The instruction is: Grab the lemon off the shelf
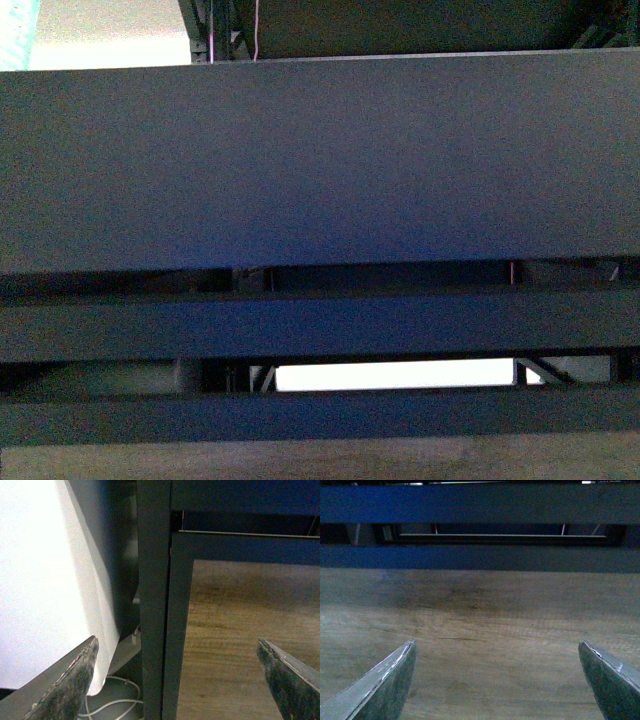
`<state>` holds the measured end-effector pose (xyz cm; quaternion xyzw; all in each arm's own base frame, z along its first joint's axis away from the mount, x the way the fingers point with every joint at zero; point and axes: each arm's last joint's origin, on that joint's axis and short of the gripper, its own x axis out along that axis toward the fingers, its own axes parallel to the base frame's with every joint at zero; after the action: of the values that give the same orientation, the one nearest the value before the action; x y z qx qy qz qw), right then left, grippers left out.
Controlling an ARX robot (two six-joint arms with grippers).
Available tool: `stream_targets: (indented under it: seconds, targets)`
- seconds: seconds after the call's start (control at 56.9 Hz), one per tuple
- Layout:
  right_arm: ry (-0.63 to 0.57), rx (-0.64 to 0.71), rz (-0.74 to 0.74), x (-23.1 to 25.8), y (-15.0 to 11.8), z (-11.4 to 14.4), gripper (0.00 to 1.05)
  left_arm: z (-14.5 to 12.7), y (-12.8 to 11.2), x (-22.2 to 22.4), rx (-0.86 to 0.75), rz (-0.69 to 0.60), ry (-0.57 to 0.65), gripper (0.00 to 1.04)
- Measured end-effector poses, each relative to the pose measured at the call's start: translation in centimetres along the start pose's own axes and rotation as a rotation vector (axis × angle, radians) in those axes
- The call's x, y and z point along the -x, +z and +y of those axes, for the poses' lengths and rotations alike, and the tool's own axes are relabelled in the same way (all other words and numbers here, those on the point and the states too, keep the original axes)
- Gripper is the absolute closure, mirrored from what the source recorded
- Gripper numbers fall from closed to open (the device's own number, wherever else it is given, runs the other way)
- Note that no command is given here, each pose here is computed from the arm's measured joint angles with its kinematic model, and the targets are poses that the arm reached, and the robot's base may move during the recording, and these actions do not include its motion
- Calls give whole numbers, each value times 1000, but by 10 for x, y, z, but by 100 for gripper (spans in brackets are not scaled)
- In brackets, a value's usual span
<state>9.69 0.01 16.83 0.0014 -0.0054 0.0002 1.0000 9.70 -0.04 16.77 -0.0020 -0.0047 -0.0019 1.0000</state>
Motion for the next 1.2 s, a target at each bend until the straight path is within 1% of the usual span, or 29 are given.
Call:
stream_targets:
  seconds: [1.196]
  targets:
    - [2,0,0,0,0,0,8,0,0,0,0,0,0,8]
